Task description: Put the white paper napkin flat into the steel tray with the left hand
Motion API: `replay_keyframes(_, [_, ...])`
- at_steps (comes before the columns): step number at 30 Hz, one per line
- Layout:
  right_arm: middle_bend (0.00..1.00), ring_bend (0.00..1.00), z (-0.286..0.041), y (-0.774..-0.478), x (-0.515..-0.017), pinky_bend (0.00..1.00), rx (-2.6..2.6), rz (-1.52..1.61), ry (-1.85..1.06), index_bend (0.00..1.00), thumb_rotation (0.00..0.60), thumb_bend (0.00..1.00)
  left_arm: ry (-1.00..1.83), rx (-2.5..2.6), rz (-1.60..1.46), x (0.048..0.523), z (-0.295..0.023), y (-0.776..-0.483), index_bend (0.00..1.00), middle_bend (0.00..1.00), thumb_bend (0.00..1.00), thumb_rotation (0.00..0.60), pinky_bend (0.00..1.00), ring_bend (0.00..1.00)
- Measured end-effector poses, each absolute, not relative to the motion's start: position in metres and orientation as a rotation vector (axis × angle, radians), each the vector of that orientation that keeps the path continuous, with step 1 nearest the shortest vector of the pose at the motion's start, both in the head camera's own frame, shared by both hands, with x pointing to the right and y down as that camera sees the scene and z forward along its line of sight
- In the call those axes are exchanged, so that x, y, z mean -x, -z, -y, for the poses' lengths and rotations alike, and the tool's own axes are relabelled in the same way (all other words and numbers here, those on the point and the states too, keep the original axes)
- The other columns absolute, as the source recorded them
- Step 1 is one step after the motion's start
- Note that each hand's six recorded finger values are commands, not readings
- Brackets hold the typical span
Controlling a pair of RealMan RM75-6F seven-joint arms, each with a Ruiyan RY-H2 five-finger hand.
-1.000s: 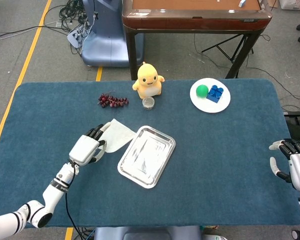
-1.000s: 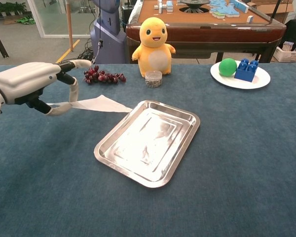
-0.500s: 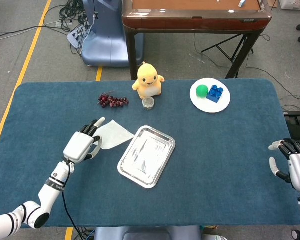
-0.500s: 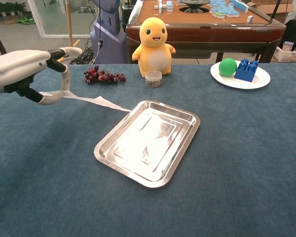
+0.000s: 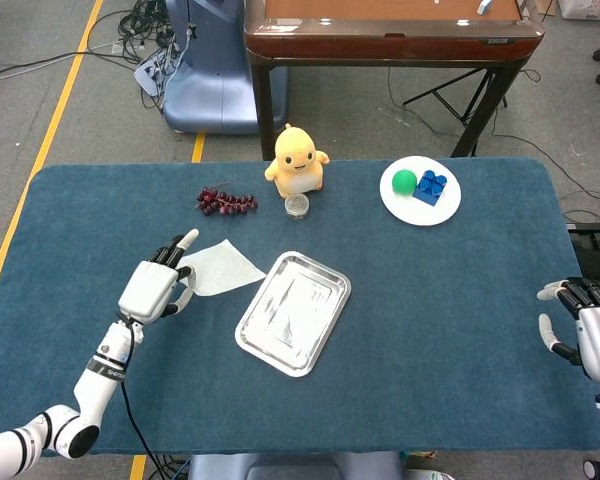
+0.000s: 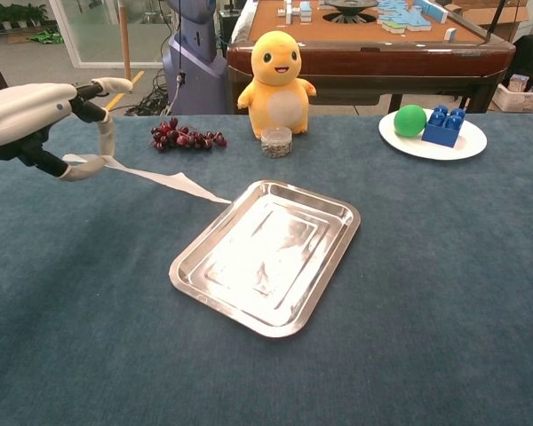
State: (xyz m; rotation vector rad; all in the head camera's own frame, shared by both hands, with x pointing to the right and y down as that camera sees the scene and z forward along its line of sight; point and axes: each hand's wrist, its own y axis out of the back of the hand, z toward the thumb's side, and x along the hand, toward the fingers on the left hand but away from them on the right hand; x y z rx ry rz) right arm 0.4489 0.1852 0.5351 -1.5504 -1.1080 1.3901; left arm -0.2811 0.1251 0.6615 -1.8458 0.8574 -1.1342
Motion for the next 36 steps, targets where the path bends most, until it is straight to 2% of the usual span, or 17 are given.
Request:
replay_keyframes(14, [0.37, 0.22, -0.185, -0.533, -0.449, 0.20, 1.551, 1.114, -1.385, 0.41, 0.600, 0.45, 1.102, 1.909, -0.933, 0.264, -0.140, -0.650, 0.70, 0.07, 0.68, 0.600, 0.21, 0.00])
replay_keyframes(28, [0.37, 0.22, -0.186, -0.528, -0.451, 0.20, 1.559, 1.132, -1.368, 0.41, 0.600, 0.44, 0.989, 1.850, -0.849, 0.235, -0.177, -0.638, 0.70, 0.08, 0.69, 0.600, 0.22, 0.00])
replay_keyframes(36, [0.37, 0.22, -0.188, -0.518, -0.453, 0.20, 1.538, 1.147, -1.347, 0.41, 0.600, 0.44, 0.958, 1.868, -0.835, 0.232, -0.187, -0.643, 0.70, 0.08, 0.69, 0.600, 0.22, 0.00])
